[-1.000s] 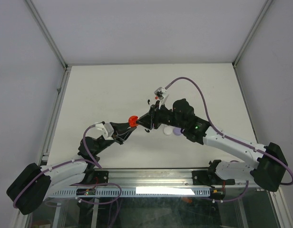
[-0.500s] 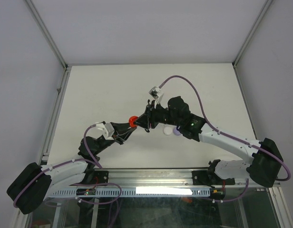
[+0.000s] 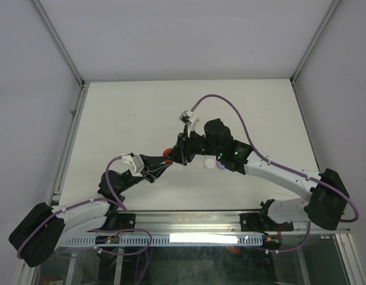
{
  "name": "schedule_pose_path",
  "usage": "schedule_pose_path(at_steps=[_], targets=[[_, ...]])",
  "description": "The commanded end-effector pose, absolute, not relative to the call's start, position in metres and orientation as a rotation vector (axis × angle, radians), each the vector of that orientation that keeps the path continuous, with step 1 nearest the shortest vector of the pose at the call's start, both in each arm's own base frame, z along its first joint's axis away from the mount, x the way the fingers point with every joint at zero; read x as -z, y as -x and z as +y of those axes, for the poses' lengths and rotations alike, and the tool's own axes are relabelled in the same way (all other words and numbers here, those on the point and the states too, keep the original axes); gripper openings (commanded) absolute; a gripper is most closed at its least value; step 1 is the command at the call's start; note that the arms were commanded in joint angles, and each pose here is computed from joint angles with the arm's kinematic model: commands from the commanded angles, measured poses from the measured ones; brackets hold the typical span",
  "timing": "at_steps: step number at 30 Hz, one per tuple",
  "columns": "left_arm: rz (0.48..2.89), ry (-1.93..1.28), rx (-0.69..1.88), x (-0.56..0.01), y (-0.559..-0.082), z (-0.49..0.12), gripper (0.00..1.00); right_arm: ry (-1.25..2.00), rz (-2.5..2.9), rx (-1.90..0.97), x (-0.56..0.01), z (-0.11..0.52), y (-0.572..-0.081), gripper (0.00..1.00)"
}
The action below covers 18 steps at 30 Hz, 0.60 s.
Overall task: Insert the wireless bluetooth earbuds into the charging case
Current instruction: Move the earbud to the center of the board.
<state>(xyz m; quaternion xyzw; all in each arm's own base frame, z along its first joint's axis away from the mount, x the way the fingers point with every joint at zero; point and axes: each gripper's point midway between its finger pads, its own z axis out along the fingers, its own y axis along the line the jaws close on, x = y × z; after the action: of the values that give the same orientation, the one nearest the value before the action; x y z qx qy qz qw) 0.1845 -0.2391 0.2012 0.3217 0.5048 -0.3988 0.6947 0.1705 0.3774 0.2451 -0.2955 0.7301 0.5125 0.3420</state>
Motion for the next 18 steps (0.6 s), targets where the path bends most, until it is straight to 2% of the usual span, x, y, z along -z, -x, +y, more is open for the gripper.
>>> schedule_pose_path(at_steps=[1, 9, 18], targets=[[1.044, -0.753, 0.91, -0.214, -0.175, -0.242, 0.0, 0.832, 1.813, -1.347, -0.27, 0.382, -0.168, 0.37], [1.11, -0.679, 0.873, -0.211, -0.19, -0.237, 0.0, 0.831, 1.725, -1.272, -0.292, 0.371, -0.173, 0.38], [1.293, -0.452, 0.742, -0.197, -0.231, -0.216, 0.0, 0.69, 1.837, -0.733, -0.273, 0.317, -0.252, 0.45]])
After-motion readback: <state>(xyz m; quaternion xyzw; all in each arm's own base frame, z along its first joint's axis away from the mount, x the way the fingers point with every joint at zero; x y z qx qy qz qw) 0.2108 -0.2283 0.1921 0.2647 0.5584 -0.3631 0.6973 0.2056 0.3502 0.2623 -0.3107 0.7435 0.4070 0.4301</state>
